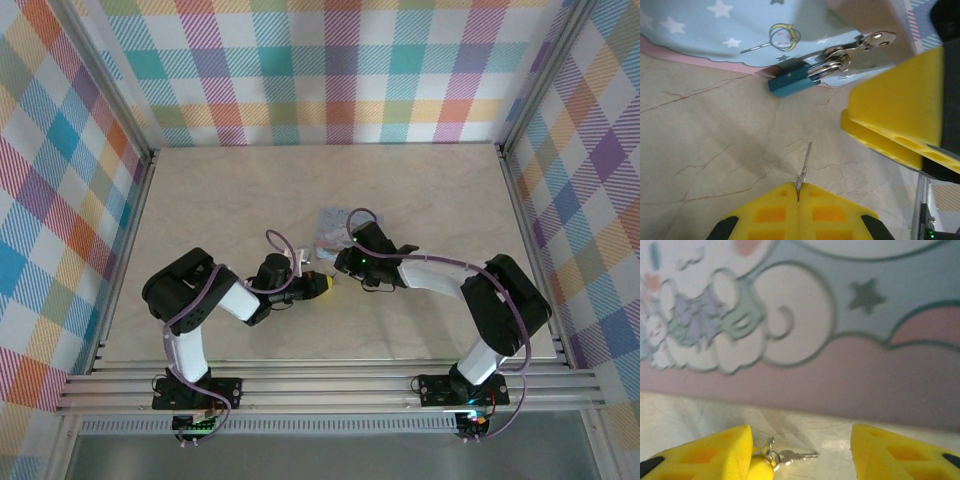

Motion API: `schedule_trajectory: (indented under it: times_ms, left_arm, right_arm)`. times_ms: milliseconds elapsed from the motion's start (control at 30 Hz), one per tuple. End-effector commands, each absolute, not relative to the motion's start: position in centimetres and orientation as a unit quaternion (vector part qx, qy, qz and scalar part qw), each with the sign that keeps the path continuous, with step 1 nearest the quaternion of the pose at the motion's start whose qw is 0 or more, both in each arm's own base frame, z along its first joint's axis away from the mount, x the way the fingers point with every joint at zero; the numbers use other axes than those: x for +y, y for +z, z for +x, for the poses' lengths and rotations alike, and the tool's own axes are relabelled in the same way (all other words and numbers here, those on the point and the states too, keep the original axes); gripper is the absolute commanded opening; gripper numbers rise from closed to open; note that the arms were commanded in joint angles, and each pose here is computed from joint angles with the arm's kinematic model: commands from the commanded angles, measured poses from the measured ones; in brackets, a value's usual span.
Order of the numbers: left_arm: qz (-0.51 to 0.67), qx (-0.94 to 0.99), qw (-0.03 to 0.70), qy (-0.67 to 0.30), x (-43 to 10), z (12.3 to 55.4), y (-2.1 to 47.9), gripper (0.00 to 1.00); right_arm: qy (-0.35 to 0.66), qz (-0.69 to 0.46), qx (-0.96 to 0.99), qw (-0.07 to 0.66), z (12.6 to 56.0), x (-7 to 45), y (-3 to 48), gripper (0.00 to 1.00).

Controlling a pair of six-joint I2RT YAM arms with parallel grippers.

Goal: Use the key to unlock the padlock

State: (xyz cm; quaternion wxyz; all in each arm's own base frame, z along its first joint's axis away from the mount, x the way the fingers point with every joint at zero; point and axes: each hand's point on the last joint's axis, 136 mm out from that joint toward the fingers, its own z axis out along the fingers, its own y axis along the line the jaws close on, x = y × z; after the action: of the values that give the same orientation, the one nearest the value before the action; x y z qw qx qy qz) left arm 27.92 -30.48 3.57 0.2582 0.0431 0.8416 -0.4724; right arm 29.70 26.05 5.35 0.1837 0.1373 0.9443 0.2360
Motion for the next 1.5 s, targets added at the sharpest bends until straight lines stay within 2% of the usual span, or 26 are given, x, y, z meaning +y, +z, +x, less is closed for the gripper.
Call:
schedule_trajectory:
  times_ms: [0, 533, 1133, 1467]
  left_arm:
    - [0.066, 0.853, 0.266, -0.445, -30.0, 27.3, 3.6, 0.0]
    - [0.111, 0.866, 0.282, -0.398, -28.2, 26.0, 5.1, 0.0]
    - [0.106, 0.871, 0.29, -0.382, -27.2, 25.7, 5.1, 0.0]
    - [0.113, 0.873, 0.294, -0.372, -27.0, 25.7, 4.6, 0.0]
  right_arm:
    - [0.157, 0.083, 0.959, 0.222, 29.8, 24.7, 6.5, 0.52]
    - [0.088, 0.073, 0.965, 0.236, 33.0, 26.7, 3.6, 0.52]
    - [0.054, 0.042, 0.963, 0.262, 35.5, 27.3, 3.2, 0.39]
    - [0.054, 0.021, 0.961, 0.27, 36.1, 27.4, 4.3, 0.17]
